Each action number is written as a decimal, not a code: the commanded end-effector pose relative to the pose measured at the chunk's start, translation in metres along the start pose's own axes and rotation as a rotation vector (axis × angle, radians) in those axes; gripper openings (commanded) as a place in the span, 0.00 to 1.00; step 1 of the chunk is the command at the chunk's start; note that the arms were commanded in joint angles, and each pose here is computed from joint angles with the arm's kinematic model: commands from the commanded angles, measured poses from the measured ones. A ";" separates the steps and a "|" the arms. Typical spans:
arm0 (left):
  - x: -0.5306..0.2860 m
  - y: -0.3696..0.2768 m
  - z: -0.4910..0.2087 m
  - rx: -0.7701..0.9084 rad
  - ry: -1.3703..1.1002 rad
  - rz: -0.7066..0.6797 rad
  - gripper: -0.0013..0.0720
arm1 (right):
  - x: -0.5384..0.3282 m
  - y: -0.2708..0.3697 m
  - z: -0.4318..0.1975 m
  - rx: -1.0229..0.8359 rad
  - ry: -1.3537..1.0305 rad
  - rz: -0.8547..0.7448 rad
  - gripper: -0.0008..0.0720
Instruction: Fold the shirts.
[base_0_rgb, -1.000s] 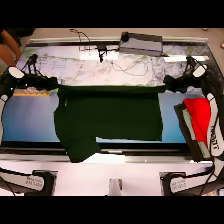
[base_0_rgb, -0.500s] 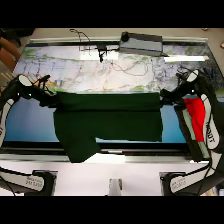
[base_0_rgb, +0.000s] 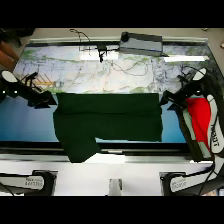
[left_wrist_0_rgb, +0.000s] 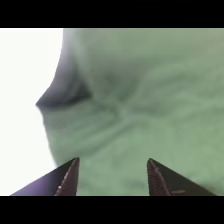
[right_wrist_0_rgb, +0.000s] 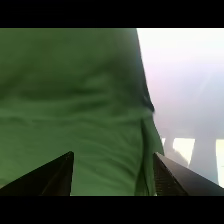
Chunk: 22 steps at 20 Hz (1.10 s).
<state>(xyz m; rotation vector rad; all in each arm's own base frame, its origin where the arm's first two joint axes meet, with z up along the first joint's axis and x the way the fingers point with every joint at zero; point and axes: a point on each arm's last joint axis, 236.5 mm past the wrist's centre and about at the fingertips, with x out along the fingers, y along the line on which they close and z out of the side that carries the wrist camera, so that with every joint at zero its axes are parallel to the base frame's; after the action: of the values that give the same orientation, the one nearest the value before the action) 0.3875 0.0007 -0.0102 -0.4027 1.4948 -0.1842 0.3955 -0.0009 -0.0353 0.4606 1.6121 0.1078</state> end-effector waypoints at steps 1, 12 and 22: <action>-0.011 0.019 -0.062 -0.090 0.073 -0.015 0.72 | -0.018 -0.024 -0.031 0.052 0.048 0.004 0.69; 0.087 -0.001 -0.193 -0.228 0.175 -0.159 0.71 | 0.019 -0.034 -0.111 0.098 0.067 0.020 0.67; 0.106 -0.017 -0.202 -0.218 0.222 -0.137 0.60 | 0.019 -0.038 -0.114 0.096 0.077 0.004 0.68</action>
<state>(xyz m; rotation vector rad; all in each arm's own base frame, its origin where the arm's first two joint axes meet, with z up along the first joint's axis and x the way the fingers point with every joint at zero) 0.1947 -0.0828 -0.1030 -0.6681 1.7214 -0.2141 0.2781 -0.0032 -0.0529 0.5501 1.6902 0.0577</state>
